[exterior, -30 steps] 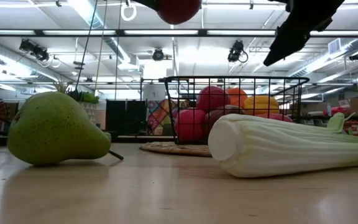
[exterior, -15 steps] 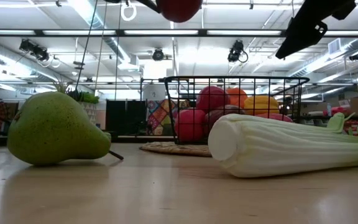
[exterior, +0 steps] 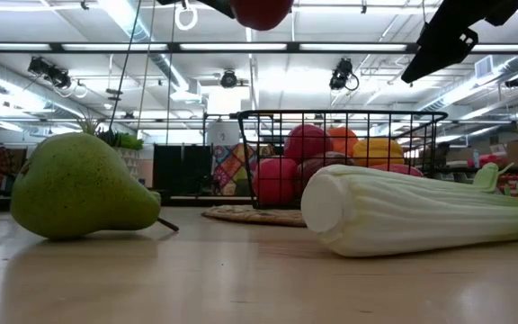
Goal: Build produce basket
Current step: Put the red pomegranate into the black wire basket
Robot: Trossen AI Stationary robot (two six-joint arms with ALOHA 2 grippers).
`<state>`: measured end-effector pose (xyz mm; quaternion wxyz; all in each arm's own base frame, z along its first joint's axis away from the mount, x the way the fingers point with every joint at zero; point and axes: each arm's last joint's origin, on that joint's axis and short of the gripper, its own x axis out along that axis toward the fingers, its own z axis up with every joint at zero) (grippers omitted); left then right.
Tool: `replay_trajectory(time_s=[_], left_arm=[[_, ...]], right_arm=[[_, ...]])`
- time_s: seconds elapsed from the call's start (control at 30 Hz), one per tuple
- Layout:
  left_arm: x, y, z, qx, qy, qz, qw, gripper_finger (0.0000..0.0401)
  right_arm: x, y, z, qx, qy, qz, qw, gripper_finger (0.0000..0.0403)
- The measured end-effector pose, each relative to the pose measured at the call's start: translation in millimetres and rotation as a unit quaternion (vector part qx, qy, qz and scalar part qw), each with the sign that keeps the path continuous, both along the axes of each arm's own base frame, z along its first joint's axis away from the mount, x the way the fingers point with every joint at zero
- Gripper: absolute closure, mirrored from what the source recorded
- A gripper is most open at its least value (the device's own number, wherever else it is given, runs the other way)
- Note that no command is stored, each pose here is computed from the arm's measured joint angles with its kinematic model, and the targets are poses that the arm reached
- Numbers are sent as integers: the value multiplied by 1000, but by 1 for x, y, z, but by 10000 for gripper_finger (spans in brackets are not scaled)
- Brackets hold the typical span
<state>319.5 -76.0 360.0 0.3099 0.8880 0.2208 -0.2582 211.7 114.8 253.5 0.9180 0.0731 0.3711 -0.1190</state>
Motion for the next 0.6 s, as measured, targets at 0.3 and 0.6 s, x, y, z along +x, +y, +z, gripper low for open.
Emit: replay_trajectory(time_s=[0.3, 0.6], left_arm=[[0, 2, 0, -46, -13, 36, 998, 23], [6, 26, -1, -343, -40, 187, 920, 23]], right_arm=[[0, 0, 0, -2, 0, 1, 1000, 27], [0, 0, 0, -3, 0, 2, 1000, 27]])
